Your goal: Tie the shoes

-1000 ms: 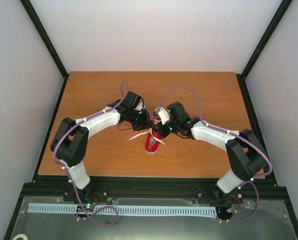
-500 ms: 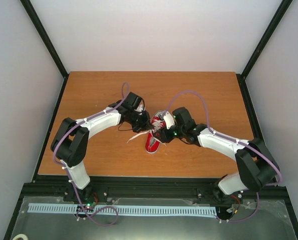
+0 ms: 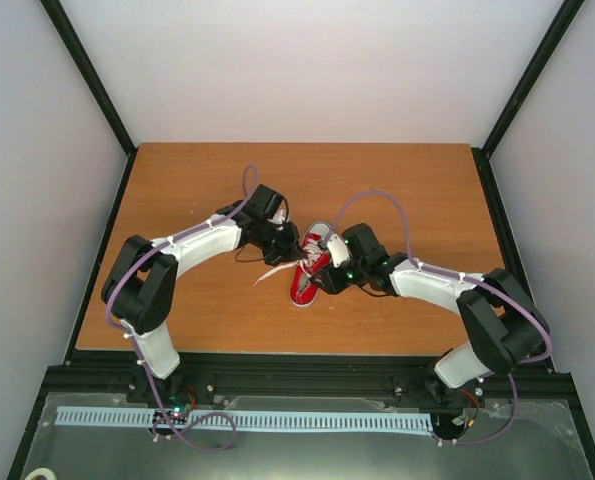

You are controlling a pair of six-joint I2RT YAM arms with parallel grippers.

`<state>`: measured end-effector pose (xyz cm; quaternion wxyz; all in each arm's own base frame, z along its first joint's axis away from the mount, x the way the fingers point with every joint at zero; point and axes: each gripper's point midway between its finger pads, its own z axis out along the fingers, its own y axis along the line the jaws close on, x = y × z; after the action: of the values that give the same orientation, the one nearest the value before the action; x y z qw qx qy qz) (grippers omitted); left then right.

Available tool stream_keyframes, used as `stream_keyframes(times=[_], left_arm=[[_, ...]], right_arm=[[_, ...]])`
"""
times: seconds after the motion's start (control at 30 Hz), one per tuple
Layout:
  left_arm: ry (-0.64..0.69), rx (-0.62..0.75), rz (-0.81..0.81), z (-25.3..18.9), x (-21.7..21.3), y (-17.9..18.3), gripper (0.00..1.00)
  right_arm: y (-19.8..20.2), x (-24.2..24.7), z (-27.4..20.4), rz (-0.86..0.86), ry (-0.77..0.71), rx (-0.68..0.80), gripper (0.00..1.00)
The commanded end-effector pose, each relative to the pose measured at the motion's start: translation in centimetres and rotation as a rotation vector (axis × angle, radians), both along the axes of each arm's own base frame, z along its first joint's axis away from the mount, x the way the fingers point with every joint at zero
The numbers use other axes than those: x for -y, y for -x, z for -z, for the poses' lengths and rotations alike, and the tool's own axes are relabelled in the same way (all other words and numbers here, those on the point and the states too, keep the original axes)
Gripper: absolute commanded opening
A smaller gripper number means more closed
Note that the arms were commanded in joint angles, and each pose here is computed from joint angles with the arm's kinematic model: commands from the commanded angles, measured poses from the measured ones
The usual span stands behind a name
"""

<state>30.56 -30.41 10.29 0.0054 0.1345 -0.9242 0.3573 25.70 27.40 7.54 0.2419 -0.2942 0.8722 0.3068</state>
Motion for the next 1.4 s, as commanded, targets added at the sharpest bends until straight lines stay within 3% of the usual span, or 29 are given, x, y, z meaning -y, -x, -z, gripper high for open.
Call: stream_keyframes(times=[0.0, 0.07, 0.2, 0.23, 0.73, 0.9, 1.13, 1.27, 1.37], left_arm=[[0.003, 0.015, 0.021, -0.7, 0.1, 0.2, 0.01], [0.003, 0.015, 0.021, -0.7, 0.0, 0.2, 0.01], [0.001, 0.021, 0.024, -0.8, 0.0, 0.3, 0.01], [0.0, 0.025, 0.024, -0.8, -0.1, 0.3, 0.01], [0.028, 0.111, 0.092, -1.2, -0.4, 1.3, 0.01], [0.039, 0.117, 0.152, -0.6, -0.5, 2.3, 0.01], [-0.067, 0.156, 0.273, 1.4, -2.7, 4.3, 0.01], [-0.081, 0.132, 0.316, 2.3, -3.3, 5.6, 0.09], [-0.127, 0.161, 0.323, 2.0, -4.3, 5.8, 0.25]], right_arm=[[-0.6, -1.3, -1.1, -0.033, -0.034, 0.033, 0.39], [-0.6, -1.4, -1.0, -0.035, -0.032, 0.031, 0.34], [-0.7, -1.3, -1.0, -0.023, -0.029, 0.03, 0.05], [-0.8, -1.2, -1.2, -0.012, -0.03, 0.033, 0.03], [0.5, 5.1, 2.5, 0.213, 0.155, -0.062, 0.03], [-0.6, 5.8, 1.4, 0.277, 0.115, -0.071, 0.03], [-2.1, 3.8, -0.9, 0.251, 0.022, -0.049, 0.03], [-2.8, 1.9, -2.0, 0.201, -0.052, -0.044, 0.03], [-3.2, 1.2, -1.8, 0.179, -0.054, -0.046, 0.03]])
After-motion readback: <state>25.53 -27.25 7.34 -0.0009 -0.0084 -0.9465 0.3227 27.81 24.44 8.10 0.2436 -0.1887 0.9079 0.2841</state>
